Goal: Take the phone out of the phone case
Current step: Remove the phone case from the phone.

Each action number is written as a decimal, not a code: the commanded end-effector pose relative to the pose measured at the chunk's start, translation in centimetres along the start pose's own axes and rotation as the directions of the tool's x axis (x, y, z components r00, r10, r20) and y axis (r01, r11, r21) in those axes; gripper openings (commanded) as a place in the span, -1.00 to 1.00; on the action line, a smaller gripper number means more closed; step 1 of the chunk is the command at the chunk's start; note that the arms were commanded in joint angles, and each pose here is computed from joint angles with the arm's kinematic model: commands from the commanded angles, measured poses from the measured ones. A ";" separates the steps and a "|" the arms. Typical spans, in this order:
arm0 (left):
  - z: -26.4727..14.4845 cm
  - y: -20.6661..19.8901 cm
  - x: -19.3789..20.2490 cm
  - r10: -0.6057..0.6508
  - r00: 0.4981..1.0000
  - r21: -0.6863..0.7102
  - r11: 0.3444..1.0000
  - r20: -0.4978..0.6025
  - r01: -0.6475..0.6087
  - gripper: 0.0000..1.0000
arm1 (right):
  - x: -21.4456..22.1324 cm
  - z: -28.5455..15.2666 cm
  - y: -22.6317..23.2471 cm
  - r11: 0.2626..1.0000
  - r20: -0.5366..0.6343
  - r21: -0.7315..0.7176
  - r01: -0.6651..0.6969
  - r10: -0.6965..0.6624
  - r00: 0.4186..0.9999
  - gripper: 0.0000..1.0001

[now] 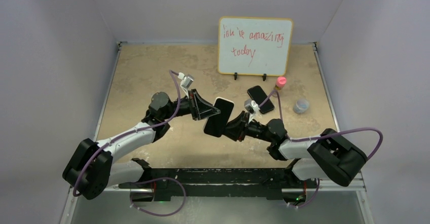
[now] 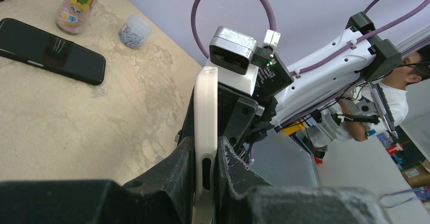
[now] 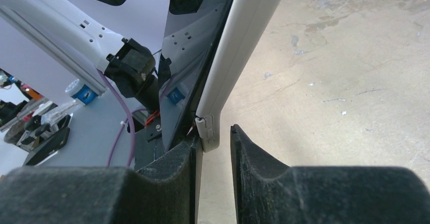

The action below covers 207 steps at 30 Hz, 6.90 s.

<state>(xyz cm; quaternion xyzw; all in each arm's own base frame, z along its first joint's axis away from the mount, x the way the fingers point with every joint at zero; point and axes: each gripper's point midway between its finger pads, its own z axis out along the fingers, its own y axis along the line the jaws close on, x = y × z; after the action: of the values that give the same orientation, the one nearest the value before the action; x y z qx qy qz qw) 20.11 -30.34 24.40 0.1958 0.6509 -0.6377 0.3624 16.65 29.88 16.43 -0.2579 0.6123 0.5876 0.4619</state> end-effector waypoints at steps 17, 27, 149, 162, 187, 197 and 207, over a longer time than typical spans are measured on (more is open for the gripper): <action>-0.5 5.2 7.7 -0.180 0.969 -0.129 0.979 -0.168 0.159 -1.00 | -10.9 0.2 2.2 0.988 0.375 -0.027 0.150 -0.129 0.918 -0.44; 0.0 9.0 9.8 -0.244 0.951 -0.223 0.954 -0.187 0.201 -1.00 | -9.9 0.3 0.2 0.996 0.341 0.006 0.088 -0.085 0.936 -0.88; -2.7 15.0 6.6 0.282 0.685 -0.705 0.040 -0.672 -0.708 0.35 | 3.2 3.7 -14.4 0.846 -0.154 0.478 -0.235 0.344 0.926 -1.00; -3.0 17.0 7.6 0.262 0.622 -0.654 -0.048 -0.738 -0.755 0.30 | 3.5 4.1 -14.1 0.850 -0.158 0.453 -0.268 0.372 0.915 -1.00; -5.5 16.3 4.7 0.273 0.510 -0.572 -0.250 -0.815 -0.781 0.18 | 3.5 4.2 -13.6 0.850 -0.145 0.402 -0.340 0.426 0.893 -1.00; -5.8 17.9 6.4 0.223 0.439 -0.487 -0.259 -0.870 -0.834 -0.17 | 3.4 4.2 -13.6 0.849 -0.140 0.396 -0.350 0.432 0.891 -1.00; -3.3 15.1 6.2 0.277 0.450 -0.507 -0.184 -0.849 -0.842 -0.99 | 3.5 4.0 -13.9 0.842 -0.135 0.406 -0.356 0.440 0.888 -1.00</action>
<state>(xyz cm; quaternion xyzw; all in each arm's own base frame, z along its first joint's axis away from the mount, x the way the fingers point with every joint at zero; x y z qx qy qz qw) 26.56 -25.59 7.38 0.3586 0.7644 0.2551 0.4712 28.08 31.48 5.71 -0.0795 0.8173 0.4881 0.2958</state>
